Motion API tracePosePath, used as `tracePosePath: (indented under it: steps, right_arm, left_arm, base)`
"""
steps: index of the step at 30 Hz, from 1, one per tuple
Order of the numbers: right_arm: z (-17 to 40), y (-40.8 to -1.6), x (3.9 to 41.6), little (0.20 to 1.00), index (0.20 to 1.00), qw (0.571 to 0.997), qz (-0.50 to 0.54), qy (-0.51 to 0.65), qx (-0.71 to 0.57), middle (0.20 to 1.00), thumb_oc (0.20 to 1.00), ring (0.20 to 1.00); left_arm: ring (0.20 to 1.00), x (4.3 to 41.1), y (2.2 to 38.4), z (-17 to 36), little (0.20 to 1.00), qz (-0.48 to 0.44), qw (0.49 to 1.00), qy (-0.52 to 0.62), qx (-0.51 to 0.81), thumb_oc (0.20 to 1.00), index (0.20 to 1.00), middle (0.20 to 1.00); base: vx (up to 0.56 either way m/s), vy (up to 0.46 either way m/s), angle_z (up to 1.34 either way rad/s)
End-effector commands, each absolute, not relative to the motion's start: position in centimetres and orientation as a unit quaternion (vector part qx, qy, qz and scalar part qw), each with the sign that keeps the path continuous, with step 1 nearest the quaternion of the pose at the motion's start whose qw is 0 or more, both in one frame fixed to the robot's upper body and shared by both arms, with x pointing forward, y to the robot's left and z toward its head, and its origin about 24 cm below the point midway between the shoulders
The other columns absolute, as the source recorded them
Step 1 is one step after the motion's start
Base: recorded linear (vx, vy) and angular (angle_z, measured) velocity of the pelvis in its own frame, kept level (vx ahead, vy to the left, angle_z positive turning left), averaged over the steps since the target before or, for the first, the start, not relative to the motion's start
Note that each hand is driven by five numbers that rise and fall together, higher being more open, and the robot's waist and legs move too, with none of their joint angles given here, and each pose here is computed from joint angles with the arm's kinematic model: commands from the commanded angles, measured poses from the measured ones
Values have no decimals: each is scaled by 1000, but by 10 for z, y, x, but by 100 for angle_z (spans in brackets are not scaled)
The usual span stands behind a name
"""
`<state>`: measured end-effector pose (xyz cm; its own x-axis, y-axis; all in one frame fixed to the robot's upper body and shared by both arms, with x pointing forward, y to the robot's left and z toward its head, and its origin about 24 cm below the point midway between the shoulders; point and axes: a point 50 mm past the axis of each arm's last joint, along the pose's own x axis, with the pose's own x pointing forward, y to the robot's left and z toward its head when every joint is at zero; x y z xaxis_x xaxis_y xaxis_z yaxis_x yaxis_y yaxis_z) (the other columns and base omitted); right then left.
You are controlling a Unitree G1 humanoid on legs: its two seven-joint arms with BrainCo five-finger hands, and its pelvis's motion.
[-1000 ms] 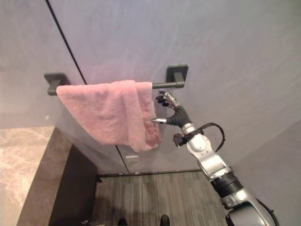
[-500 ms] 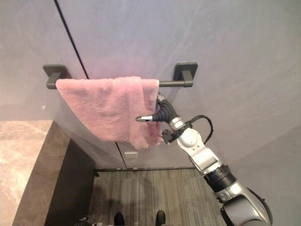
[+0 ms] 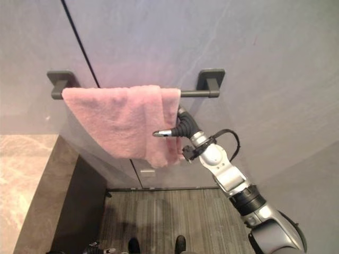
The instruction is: Put brush and paste in cup on sink, flatten towel.
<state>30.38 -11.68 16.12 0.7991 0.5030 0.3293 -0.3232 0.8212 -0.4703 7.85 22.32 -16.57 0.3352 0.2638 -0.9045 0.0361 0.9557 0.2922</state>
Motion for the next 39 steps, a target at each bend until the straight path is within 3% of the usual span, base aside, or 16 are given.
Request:
tracePosePath:
  steps: [1, 34, 39]
  right_arm:
    - [198, -115, 300, 1000, 1000, 913, 214, -306, -163, 1000, 1000, 1000]
    - [194, -133, 304, 1000, 1000, 929, 220, -276, -110, 1000, 1000, 1000]
    - [196, -145, 300, 1000, 1000, 929, 214, -281, -107, 1000, 1000, 1000]
  left_arm:
    - [1000, 91, 218, -165, 1000, 54, 808, 568, 150, 1000, 1000, 1000]
    - [1000, 96, 220, -164, 1000, 49, 814, 559, 152, 1000, 1000, 1000]
    - [1000, 83, 219, -167, 1000, 41, 802, 575, 156, 1000, 1000, 1000]
  base:
    - [0, 0, 0]
    - [0, 0, 0]
    - [3, -6, 1]
